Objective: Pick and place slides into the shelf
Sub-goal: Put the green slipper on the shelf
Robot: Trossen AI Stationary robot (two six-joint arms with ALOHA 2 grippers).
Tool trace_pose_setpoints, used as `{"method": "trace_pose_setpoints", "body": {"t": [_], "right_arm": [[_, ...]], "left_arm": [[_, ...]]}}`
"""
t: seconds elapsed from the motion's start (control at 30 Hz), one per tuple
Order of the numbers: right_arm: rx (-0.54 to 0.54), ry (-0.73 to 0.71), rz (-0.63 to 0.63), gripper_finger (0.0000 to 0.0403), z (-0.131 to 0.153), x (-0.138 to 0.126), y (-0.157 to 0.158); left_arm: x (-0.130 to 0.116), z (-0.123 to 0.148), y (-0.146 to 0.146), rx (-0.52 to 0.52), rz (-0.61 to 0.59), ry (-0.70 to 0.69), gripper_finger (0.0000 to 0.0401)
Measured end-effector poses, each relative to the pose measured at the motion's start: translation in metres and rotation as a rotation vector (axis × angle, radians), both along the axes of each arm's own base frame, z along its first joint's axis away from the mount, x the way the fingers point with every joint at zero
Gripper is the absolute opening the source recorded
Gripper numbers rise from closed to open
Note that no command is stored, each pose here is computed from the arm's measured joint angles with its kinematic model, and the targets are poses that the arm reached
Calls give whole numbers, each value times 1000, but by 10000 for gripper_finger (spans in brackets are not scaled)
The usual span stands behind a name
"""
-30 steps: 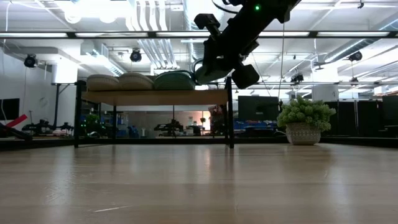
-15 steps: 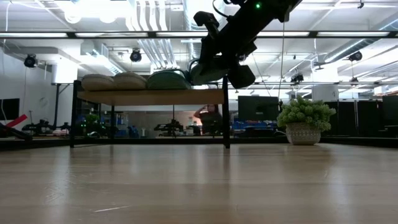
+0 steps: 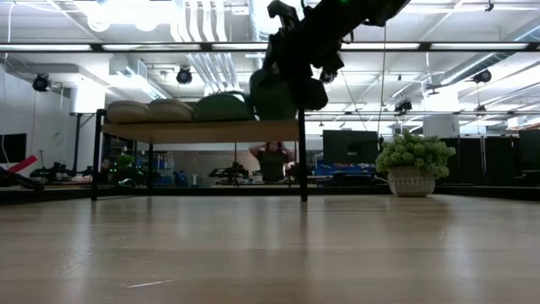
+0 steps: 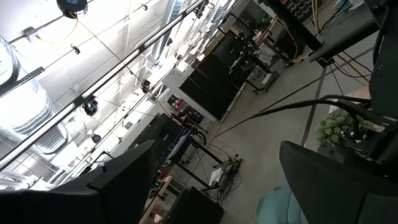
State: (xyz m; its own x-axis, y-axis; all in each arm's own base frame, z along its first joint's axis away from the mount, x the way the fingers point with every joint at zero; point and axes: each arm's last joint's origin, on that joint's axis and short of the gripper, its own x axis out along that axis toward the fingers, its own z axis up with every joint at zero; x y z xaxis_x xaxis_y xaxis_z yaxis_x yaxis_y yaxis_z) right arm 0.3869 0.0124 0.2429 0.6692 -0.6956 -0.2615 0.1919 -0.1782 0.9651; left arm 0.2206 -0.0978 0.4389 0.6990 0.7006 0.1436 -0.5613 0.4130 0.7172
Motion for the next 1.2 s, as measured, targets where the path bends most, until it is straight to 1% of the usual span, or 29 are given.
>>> {"method": "trace_pose_setpoints", "body": {"t": [0.23,0.4,0.53,0.83,1.0,1.2], "right_arm": [[-1,50,0,39,-4,-2,0],[20,49,27,80,-4,-2,0],[63,53,70,93,-6,-1,-3],[96,144,97,77,-14,-4,-12],[66,181,105,69,-14,-4,-18],[64,158,107,60,-11,-3,-23]], "left_arm": [[0,0,0,3,-4,0,323],[0,0,0,3,-4,0,323],[0,0,0,3,-4,0,323],[0,0,0,3,-3,0,323],[0,0,0,2,-3,0,323],[0,0,0,2,-3,0,323]]}}
